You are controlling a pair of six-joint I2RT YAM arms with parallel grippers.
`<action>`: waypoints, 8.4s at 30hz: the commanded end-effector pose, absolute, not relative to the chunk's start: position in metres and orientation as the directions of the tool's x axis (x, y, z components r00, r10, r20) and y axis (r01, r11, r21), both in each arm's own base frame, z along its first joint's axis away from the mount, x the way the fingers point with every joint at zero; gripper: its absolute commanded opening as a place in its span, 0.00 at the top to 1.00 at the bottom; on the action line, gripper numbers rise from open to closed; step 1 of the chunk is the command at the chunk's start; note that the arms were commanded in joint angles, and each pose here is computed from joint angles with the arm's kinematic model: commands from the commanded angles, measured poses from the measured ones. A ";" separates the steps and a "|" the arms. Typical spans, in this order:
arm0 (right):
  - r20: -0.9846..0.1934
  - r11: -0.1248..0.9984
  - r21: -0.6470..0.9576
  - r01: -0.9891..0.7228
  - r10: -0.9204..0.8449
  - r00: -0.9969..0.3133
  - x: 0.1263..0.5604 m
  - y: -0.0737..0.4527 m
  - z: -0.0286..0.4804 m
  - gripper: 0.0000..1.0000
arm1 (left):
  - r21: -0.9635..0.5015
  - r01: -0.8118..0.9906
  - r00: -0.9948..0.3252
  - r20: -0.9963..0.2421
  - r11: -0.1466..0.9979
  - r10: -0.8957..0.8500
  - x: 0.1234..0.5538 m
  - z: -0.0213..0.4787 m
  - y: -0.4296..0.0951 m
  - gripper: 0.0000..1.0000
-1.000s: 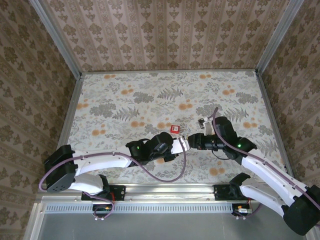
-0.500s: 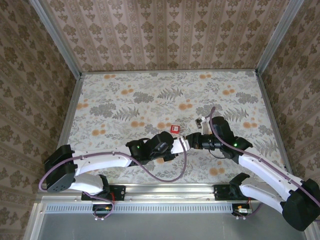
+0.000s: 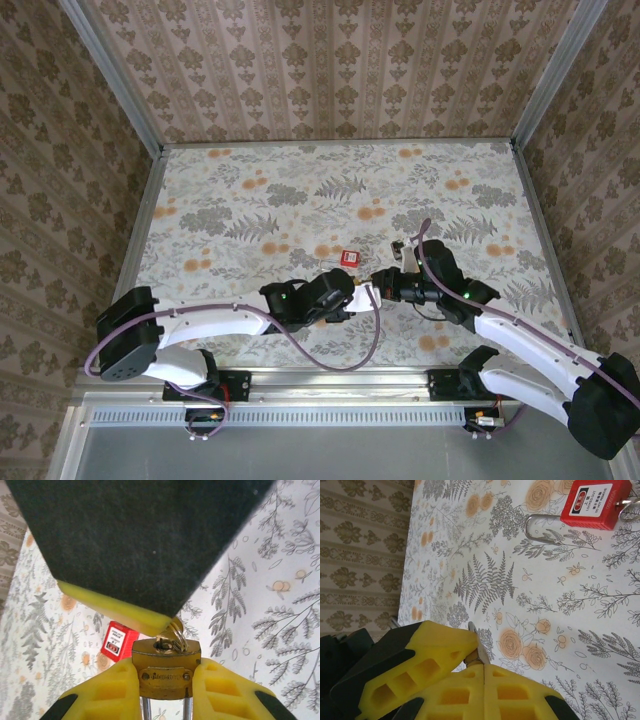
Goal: Unlock with the key
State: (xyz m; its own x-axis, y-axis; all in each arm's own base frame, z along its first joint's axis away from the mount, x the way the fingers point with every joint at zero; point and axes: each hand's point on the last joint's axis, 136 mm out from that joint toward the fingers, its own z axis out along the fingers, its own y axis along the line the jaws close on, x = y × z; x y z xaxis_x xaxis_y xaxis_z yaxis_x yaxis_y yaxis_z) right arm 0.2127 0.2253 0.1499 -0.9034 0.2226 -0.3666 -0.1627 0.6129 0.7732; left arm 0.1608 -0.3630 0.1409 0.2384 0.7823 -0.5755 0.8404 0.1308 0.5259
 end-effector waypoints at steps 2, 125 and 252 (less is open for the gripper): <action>-0.308 0.596 0.796 -0.103 0.252 -0.918 0.209 0.230 0.141 0.97 | 0.647 0.734 0.333 -0.608 0.207 0.720 0.175 0.190 -0.382 1.00; -0.496 0.558 0.760 -0.332 0.169 -0.851 0.218 0.222 0.196 0.90 | 0.399 0.867 0.074 -0.697 0.300 0.713 0.174 0.155 -0.339 0.51; -0.455 0.723 0.689 -0.046 0.382 -0.805 0.380 0.145 0.051 0.93 | 0.437 0.665 0.056 -0.838 0.606 0.543 0.249 0.185 -0.298 0.52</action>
State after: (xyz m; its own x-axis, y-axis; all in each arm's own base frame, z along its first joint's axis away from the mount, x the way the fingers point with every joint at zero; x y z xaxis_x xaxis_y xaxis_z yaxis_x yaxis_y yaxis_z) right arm 0.3898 0.1426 0.0607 -0.7881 0.3720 -0.4905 -0.0718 0.7358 0.6734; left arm 0.2510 -0.2989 0.1808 0.0620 0.5655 -0.8224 0.6707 0.5866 0.4539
